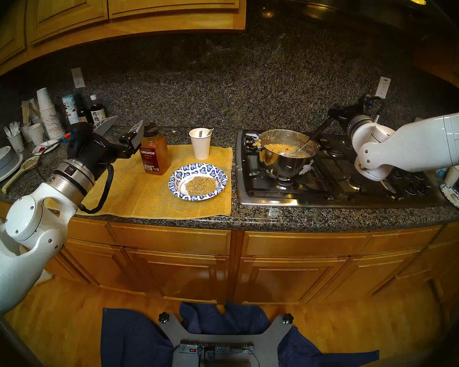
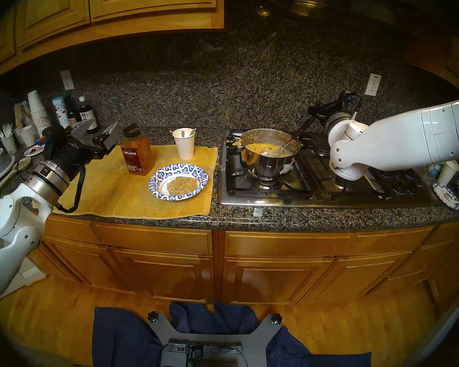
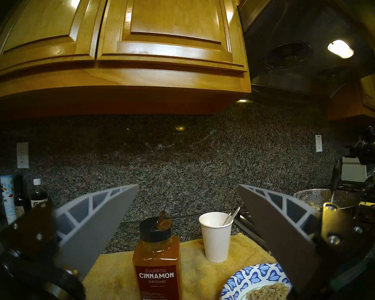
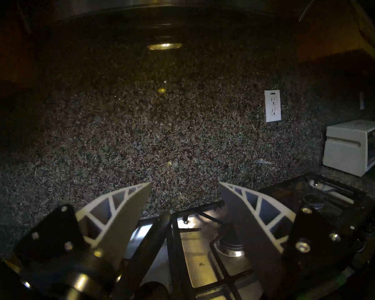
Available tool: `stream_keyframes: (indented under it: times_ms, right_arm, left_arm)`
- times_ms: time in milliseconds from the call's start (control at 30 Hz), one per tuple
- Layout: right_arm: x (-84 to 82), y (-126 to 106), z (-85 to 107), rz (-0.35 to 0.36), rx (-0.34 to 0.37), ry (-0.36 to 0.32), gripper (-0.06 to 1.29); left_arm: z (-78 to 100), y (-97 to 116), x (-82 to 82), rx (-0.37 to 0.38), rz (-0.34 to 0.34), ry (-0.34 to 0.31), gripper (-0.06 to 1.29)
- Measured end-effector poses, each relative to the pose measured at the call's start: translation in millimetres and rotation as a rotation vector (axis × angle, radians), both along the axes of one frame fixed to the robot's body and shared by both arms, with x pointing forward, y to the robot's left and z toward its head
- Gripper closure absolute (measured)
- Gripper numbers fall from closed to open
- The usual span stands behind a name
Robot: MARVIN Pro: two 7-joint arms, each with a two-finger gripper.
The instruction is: Scoop oatmeal into bowl, add cinnamon, and put a spoon inside bowl
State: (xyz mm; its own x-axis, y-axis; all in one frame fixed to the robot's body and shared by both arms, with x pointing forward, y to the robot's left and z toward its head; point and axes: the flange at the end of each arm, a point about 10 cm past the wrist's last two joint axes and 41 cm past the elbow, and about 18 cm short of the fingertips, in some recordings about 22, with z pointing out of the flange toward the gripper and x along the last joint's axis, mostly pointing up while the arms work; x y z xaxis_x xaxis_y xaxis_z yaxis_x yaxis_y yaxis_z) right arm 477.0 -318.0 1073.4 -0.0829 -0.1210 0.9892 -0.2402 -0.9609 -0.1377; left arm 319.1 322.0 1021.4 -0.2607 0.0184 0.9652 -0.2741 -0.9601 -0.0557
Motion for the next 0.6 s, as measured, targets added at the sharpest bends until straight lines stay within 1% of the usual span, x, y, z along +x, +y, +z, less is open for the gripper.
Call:
stream_keyframes:
  times_ms: [100,133,200,267,333,367,433,500,600]
  right_arm:
    - [1.9,10,16.1,0.030,0.006,-0.049,0.40]
    - [2.1,12,18.5,0.036,0.007,-0.055,0.40]
    - [1.7,29,36.6,0.088,0.013,-0.104,0.40]
    - [1.1,33,39.8,0.100,0.014,-0.112,0.40]
    - [-2.9,45,49.1,0.141,0.016,-0.132,0.40]
    - [-7.0,57,56.9,0.180,0.020,-0.148,0.40]
    - [-8.7,62,59.5,0.195,0.021,-0.153,0.40]
    - [-15.7,76,66.3,0.242,0.024,-0.162,0.36]
    - [-22.2,89,69.9,0.289,0.030,-0.164,0.35]
  left_arm:
    - [-0.2,0,0.0,0.000,0.000,0.001,0.00]
    - [-0.2,0,0.0,0.000,0.000,0.001,0.00]
    - [-0.2,0,0.0,0.000,0.000,0.001,0.00]
    - [-0.2,0,0.0,0.000,0.000,0.001,0.00]
    - [-0.3,0,0.0,0.000,0.000,0.001,0.00]
    - [-0.2,0,0.0,0.000,0.000,0.001,0.00]
    - [-0.2,0,0.0,0.000,0.000,0.001,0.00]
    - [-0.2,0,0.0,0.000,0.000,0.001,0.00]
    - [-0.2,0,0.0,0.000,0.000,0.001,0.00]
